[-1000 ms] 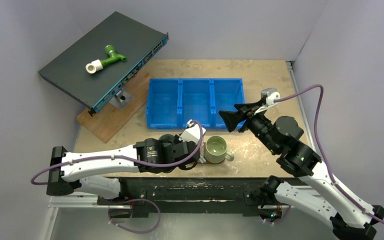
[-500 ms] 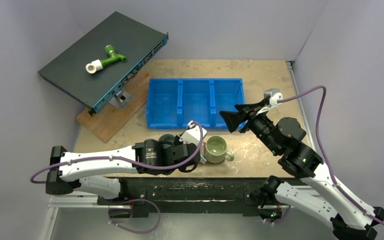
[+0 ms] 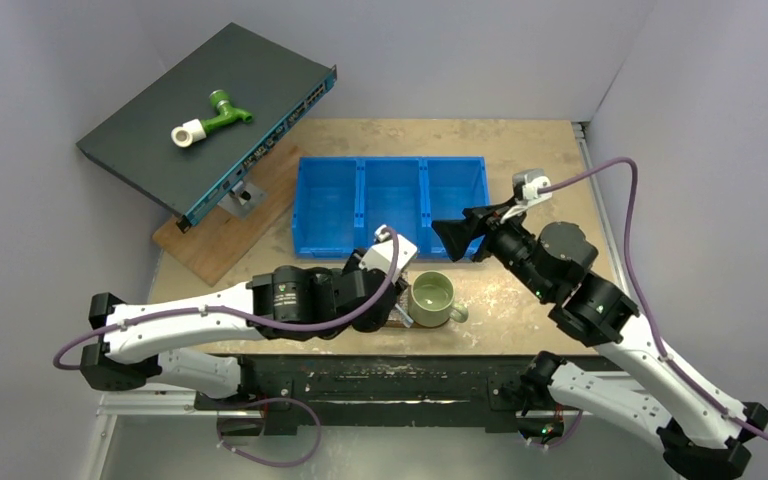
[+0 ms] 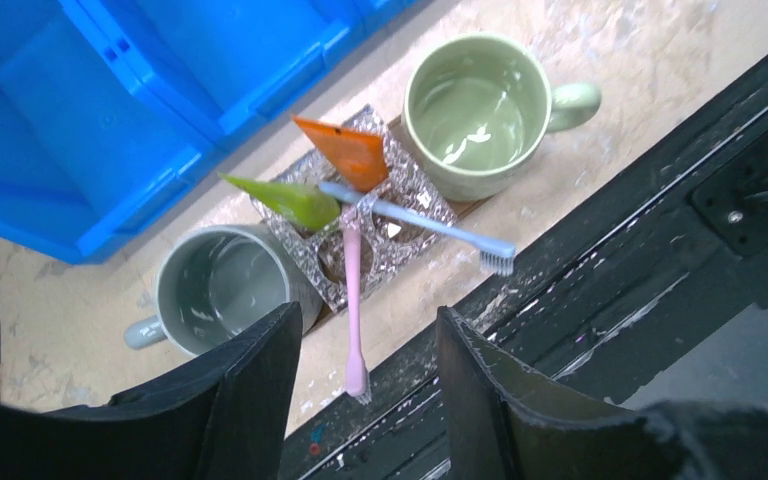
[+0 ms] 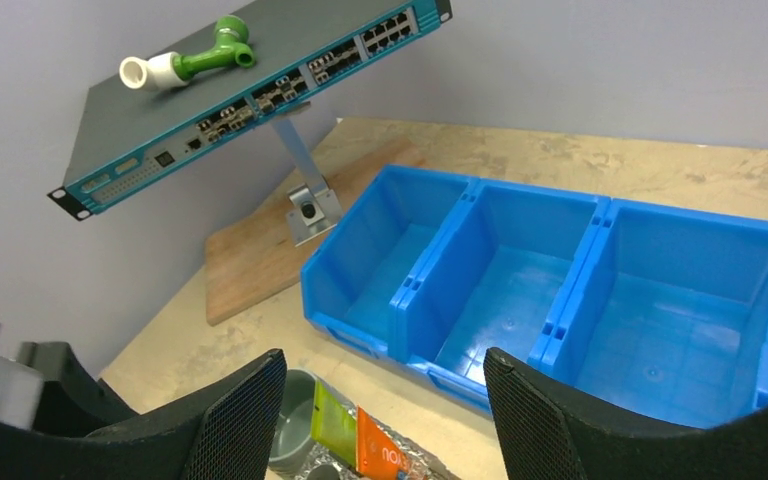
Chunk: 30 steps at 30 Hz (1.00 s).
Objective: Prepare toiletry sets of a toothbrush and toothpaste on the tray
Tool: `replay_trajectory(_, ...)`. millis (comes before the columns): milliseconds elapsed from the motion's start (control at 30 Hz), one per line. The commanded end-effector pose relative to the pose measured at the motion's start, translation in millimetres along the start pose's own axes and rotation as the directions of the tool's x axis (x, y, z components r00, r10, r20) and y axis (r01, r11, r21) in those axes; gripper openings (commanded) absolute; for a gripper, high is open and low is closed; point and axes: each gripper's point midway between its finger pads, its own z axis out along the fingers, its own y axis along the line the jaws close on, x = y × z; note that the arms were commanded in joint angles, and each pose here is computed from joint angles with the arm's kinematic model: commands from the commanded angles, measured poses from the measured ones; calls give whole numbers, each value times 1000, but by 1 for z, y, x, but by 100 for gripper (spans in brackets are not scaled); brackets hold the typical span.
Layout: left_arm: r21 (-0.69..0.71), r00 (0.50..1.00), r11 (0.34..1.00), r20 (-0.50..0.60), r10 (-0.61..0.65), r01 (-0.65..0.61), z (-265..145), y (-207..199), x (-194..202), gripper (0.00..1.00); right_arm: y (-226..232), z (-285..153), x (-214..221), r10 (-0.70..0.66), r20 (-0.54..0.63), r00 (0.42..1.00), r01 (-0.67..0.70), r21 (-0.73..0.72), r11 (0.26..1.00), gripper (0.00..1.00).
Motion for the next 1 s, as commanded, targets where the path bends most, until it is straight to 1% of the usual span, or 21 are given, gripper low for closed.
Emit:
replay_trajectory(0, 46, 997, 999, 79, -11, 7, -16, 5, -41, 52, 8, 8, -16, -23, 0, 1000, 23, -10, 1000, 75)
replay_trajectory(67, 53, 996, 999, 86, -3, -2, -16, 9, -50, 54, 6, 15, -16, -49, -10, 999, 49, 6, 999, 76)
replay_trajectory(167, 49, 996, 999, 89, -23, 19, -14, 25, -63, 61, 1, 29, -19, -97, -29, 995, 98, 52, 994, 80)
replay_trajectory(200, 47, 995, 999, 96, -31, 27, -13, 30, -68, 66, -1, 33, -21, -111, -32, 993, 113, 67, 991, 82)
replay_trajectory(300, 15, 991, 999, 125, -40, 38, -13, 51, -82, 84, -7, 44, -32, -134, -25, 991, 136, 111, 985, 84)
replay_trajectory(367, -6, 989, 999, 140, -53, 54, -13, 66, -91, 92, -13, 51, -39, -138, -21, 990, 140, 125, 982, 85)
replay_trajectory(433, -21, 986, 997, 151, -75, 79, -12, 80, -96, 97, -23, 60, -43, -133, -28, 991, 135, 134, 982, 85)
replay_trajectory(633, -106, 969, 976, 182, -168, 189, -8, 140, -100, 99, -66, 73, -66, -95, 4, 995, 93, 185, 978, 89)
replay_trajectory(767, -147, 933, 939, 237, -271, 311, -17, 186, -99, 99, -103, 67, -80, -57, 43, 997, 45, 252, 967, 90)
replay_trajectory(867, -145, 910, 924, 280, -306, 355, -24, 203, -96, 100, -110, 61, -82, -35, 59, 998, 20, 244, 970, 90)
replay_trajectory(967, -143, 908, 928, 301, -291, 344, -32, 204, -91, 100, -113, 52, -80, -39, 78, 996, 18, 259, 966, 90)
